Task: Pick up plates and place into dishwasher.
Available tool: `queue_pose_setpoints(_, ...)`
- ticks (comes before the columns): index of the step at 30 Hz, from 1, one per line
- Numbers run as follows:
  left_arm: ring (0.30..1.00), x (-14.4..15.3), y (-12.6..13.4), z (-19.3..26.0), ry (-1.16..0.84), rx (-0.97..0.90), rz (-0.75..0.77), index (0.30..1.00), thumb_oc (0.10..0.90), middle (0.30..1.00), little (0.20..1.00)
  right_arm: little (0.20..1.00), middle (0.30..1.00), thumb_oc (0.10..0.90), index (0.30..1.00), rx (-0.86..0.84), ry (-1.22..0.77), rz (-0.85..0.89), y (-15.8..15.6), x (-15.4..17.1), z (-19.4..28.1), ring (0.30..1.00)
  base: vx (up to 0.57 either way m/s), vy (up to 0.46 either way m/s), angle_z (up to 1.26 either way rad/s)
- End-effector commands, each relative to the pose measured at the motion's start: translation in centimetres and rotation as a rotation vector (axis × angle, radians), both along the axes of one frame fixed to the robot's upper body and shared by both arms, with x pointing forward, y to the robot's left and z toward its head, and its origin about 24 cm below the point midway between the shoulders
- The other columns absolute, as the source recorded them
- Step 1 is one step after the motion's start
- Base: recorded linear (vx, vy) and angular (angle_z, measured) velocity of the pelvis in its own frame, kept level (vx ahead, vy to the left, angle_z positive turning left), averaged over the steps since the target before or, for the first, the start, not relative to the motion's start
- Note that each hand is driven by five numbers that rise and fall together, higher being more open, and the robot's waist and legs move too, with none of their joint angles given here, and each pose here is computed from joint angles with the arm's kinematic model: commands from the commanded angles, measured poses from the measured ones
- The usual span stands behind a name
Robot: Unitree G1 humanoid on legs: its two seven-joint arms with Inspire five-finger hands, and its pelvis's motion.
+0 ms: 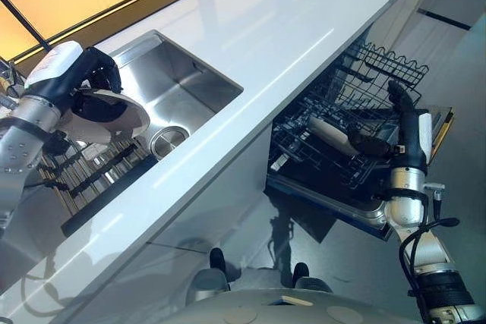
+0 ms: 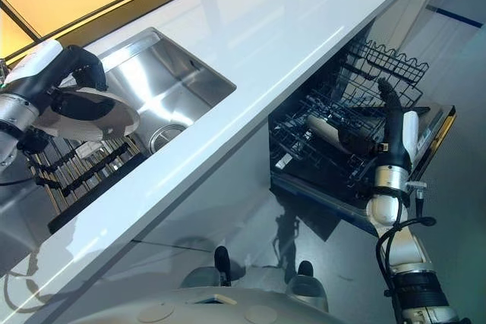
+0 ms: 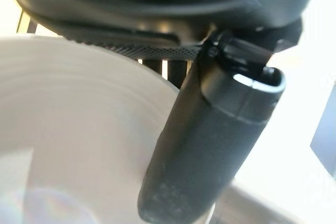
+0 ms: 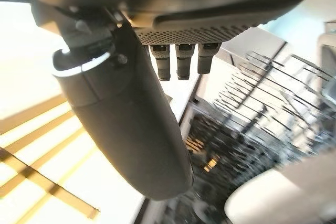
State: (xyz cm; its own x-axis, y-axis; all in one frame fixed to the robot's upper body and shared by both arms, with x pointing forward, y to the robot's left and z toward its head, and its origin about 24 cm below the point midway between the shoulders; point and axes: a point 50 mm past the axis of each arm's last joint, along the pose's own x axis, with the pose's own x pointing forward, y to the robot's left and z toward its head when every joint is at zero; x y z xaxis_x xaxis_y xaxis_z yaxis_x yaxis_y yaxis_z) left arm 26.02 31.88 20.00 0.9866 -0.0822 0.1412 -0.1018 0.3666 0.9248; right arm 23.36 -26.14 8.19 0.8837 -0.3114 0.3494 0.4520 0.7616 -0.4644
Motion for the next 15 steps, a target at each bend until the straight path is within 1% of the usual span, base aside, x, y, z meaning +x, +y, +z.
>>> queue_pose_setpoints(1,0.300,-1.2,0.7,5.9,-0.363,0.066,0.040,0.300,0.100,0.300,0.200,0.900,0.900,0.800,0.900,-0.102,-0.445,0.183,2.1,0.8,9.1,0.900,-0.03,-0.035,-0.06)
queue_pose_setpoints(4,0.300,-1.4,0.7,6.3,-0.423,0.095,0.053,0.300,0.100,0.300,0.200,0.900,0.900,0.800,0.900,-0.110,-0.479,0.307,3.1,0.7,10.7,0.900,-0.03,-0.037,-0.03)
queue_pose_setpoints(6,0.300,-1.7,0.8,7.0,-0.488,0.114,0.063,0.300,0.100,0.300,0.200,0.900,0.900,0.800,0.900,-0.112,-0.479,0.434,4.4,0.6,11.8,0.900,-0.04,-0.047,0.00)
queue_pose_setpoints(10,0.300,-2.1,0.6,8.4,-0.592,0.114,0.041,0.300,0.100,0.300,0.200,0.900,0.900,0.800,0.900,-0.117,-0.461,0.614,6.2,0.7,12.8,0.900,-0.04,-0.038,-0.01)
queue_pose_setpoints(15,0.300,-1.7,-1.7,9.8,-0.669,0.087,-0.056,0.300,0.100,0.300,0.200,0.900,0.900,0.800,0.900,-0.090,-0.377,0.805,8.8,1.5,13.3,0.900,-0.04,-0.039,0.02)
